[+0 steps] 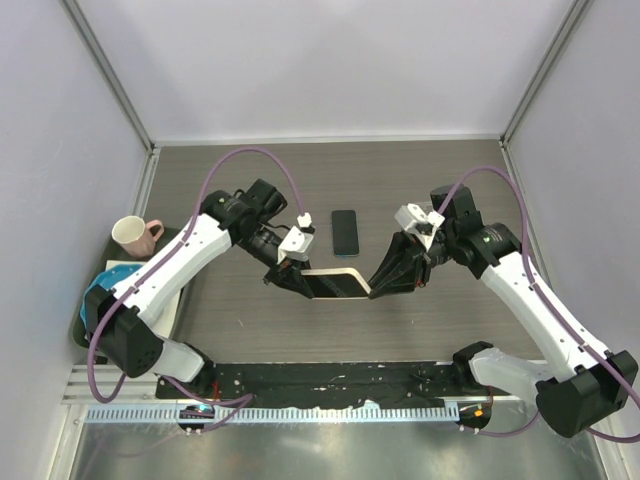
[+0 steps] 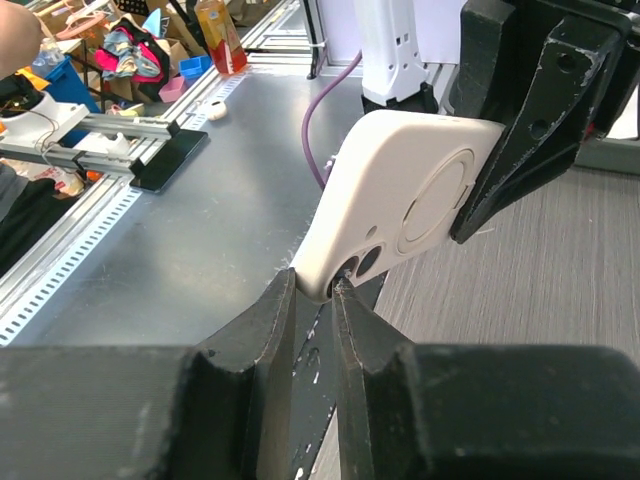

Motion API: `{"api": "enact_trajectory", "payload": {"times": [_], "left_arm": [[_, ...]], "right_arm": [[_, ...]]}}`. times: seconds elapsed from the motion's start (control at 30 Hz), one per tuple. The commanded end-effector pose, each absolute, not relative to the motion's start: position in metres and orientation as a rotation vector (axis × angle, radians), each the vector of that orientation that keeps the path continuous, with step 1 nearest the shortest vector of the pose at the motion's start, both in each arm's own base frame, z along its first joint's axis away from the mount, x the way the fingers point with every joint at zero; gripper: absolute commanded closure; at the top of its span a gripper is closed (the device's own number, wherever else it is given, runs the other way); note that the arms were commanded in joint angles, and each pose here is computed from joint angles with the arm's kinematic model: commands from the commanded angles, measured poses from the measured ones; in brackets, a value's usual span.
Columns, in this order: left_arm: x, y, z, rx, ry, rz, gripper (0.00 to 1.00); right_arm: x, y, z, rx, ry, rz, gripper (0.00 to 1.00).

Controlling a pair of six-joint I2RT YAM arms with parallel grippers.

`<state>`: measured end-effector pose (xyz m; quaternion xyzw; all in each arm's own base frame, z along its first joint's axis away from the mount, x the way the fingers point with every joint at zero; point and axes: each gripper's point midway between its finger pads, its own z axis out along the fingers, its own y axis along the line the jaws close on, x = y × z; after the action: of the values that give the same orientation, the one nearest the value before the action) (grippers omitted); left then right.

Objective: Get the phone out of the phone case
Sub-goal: Remove the phone case from the phone.

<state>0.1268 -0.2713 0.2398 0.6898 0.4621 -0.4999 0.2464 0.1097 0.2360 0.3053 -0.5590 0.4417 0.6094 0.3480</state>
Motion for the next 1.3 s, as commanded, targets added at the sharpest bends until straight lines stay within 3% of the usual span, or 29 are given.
{"api": "enact_trajectory", "payload": {"times": [0.0,0.5,0.73,0.97,1.03,1.27], "left_arm": [[0.086,-0.276,0.276,1.895,1.019,-1.484,1.0],[0.068,-0.271,0.288,1.867,0.93,-1.542,1.0],[0.064,-0.27,0.285,1.875,0.921,-1.55,1.0],[0.072,-0.272,0.279,1.878,0.979,-1.493,1.0],[0.079,-0.275,0.276,1.866,1.017,-1.458,1.0],[0.099,-0.283,0.268,1.826,1.139,-1.403,1.0]], "right_arm": [[0.13,0.241,0.31,-1.488,1.056,1.423,0.99],[0.163,0.247,0.288,-1.531,1.064,1.247,0.99],[0.172,0.247,0.264,-1.768,1.011,0.982,0.99],[0.197,0.244,0.265,-1.688,1.183,0.805,0.98],[0.21,0.237,0.265,-1.611,1.303,0.732,0.84],[0.202,0.228,0.254,-1.548,1.44,0.756,0.72]]}}
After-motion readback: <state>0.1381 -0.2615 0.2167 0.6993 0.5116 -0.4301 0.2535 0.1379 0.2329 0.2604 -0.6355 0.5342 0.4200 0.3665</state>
